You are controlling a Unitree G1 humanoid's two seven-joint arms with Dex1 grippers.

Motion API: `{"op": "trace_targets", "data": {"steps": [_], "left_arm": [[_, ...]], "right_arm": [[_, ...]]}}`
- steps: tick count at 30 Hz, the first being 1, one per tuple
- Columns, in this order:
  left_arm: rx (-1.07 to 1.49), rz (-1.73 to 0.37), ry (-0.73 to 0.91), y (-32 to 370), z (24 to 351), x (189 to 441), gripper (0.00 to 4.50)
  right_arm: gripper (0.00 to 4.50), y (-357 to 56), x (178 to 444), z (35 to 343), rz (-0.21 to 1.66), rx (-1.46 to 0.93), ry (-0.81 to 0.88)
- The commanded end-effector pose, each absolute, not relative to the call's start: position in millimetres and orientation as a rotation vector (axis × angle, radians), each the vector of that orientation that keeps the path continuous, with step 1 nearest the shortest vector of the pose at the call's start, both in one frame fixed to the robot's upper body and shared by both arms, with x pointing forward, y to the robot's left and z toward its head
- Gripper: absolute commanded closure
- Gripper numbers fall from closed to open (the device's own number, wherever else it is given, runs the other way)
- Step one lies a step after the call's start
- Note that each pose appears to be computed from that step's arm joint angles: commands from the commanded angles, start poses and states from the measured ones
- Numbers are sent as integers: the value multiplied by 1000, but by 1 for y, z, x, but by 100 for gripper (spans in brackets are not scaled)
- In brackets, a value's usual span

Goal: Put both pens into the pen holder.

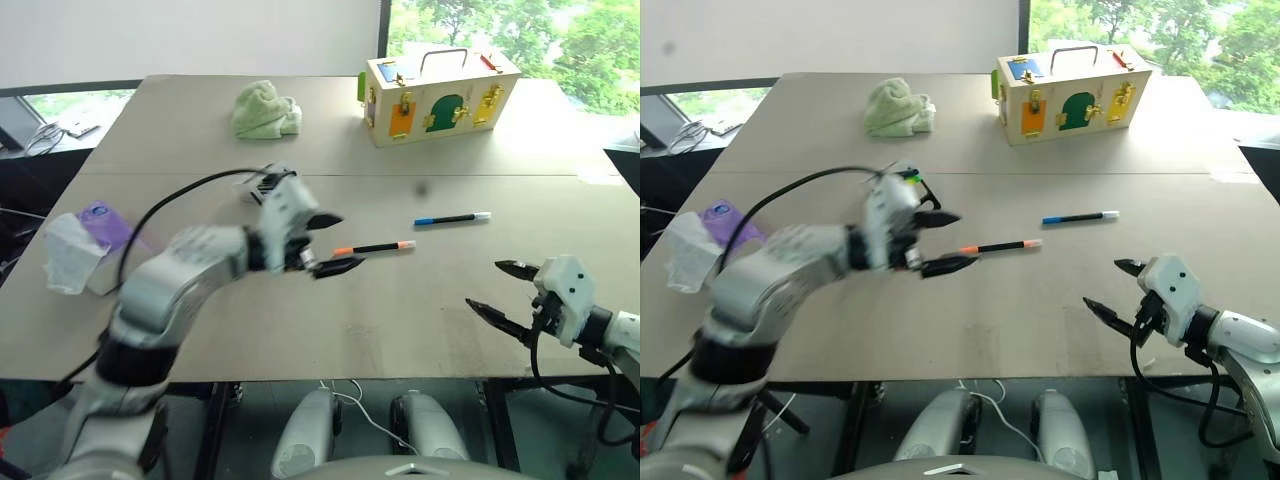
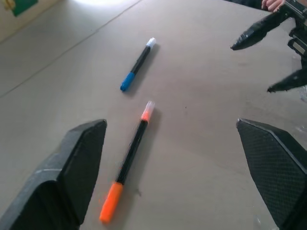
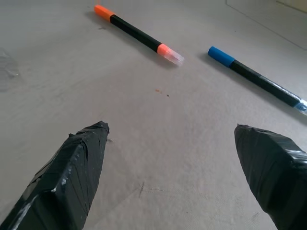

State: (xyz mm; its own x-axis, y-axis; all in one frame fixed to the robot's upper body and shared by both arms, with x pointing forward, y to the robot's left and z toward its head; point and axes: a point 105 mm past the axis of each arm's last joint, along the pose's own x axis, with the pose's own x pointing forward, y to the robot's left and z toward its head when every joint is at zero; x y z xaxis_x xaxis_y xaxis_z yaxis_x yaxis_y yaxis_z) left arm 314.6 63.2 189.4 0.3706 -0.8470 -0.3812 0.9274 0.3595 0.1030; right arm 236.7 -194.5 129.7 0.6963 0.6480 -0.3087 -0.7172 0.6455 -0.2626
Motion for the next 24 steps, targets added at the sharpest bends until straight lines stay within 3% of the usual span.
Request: {"op": "trace_targets", "data": {"steps": [1, 4, 8, 18, 21, 24], "left_arm": [[481, -1147, 522, 46, 179, 337, 0], [624, -1144, 614, 26, 183, 365, 0], [865, -1167, 619, -1, 175, 393, 0], [1182, -1260, 753, -16, 129, 390, 0], [1250, -1278, 790, -10, 117, 388, 74], [1264, -1329, 830, -7, 110, 382, 195]], "right_arm": [[2, -200, 237, 148, 736, -419, 147], [2, -204, 235, 153, 701, -439, 161], [2, -205, 224, 155, 701, -443, 219], [2, -204, 208, 163, 650, -435, 207], [0, -198, 208, 164, 645, -422, 185], [0, -194, 209, 163, 639, -416, 173]]}}
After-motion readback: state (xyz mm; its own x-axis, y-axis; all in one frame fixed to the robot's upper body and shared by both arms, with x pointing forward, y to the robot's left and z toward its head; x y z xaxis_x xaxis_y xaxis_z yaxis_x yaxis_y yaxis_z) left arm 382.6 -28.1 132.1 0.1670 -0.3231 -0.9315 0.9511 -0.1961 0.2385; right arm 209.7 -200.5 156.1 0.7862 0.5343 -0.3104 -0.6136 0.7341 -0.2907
